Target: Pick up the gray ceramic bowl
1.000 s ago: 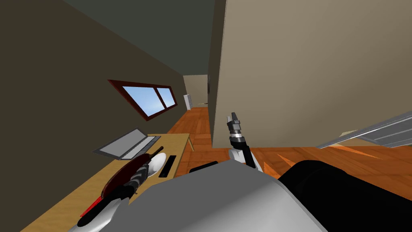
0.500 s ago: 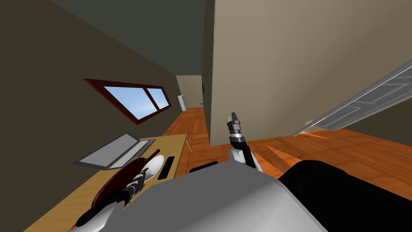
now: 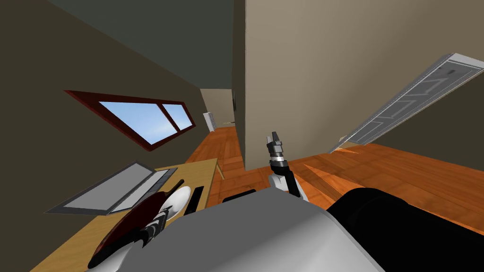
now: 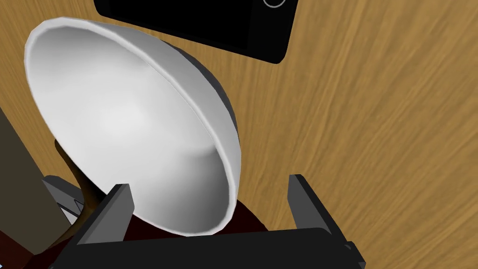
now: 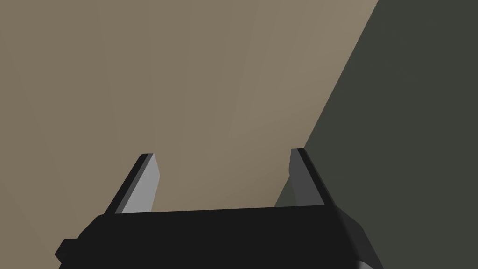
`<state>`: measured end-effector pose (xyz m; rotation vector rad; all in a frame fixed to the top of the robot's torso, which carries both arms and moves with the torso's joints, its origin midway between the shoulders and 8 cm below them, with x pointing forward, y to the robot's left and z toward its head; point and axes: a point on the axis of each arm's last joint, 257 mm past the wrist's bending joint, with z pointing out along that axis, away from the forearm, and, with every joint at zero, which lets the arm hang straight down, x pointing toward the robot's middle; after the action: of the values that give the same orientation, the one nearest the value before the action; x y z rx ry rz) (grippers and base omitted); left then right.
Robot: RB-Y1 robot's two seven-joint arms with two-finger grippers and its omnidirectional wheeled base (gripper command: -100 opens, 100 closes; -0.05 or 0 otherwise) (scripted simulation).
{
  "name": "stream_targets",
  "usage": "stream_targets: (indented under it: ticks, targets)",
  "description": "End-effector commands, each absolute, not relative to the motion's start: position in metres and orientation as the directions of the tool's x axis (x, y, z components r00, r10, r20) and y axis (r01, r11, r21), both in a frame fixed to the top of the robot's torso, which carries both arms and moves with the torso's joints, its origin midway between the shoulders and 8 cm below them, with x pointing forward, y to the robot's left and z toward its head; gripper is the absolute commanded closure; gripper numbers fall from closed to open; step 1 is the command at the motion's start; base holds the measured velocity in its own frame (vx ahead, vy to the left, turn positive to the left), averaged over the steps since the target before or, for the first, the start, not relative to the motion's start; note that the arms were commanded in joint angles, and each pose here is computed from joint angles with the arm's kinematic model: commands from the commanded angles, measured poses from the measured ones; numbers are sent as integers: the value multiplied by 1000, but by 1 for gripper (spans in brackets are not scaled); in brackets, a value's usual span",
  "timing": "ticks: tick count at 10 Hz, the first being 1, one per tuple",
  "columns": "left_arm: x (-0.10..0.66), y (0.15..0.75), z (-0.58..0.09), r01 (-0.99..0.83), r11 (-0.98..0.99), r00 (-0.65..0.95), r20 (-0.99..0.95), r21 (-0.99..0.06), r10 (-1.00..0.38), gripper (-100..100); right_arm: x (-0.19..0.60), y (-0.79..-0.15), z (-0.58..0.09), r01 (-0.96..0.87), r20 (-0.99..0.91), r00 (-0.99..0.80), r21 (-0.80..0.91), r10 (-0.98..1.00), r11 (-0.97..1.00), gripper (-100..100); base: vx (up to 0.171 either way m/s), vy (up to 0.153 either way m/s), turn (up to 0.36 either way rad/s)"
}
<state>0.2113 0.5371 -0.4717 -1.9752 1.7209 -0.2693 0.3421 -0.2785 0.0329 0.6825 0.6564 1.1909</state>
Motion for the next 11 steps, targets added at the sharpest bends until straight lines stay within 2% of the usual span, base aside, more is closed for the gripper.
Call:
stream_targets:
  ticks: [1, 2, 3, 10, 11]
  targets:
    - [211, 537, -472, -869, -74, 180, -174, -490, -968, -100, 342, -279, 33, -598, -97, 241, 769, 966, 226, 0, 0, 15, -6]
    - [211, 537, -472, -869, -74, 180, -174, -489, -968, 0, 342, -279, 33, -598, -97, 241, 769, 966, 226, 0, 0, 0, 0]
    - [212, 544, -476, -867, -92, 201, -176, -490, -964, -100, 342, -279, 33, -598, -97, 241, 769, 966, 226, 0, -36, -9, -137]
    - [218, 565, -488, -856, -154, 272, -177, -494, -946, -100, 342, -278, 33, -598, -97, 240, 769, 966, 226, 0, -69, 1, -139]
    - [218, 565, -489, -855, -155, 274, -177, -494, -945, 100, 342, -279, 33, -598, -97, 241, 769, 966, 226, 0, -6, 0, 11]
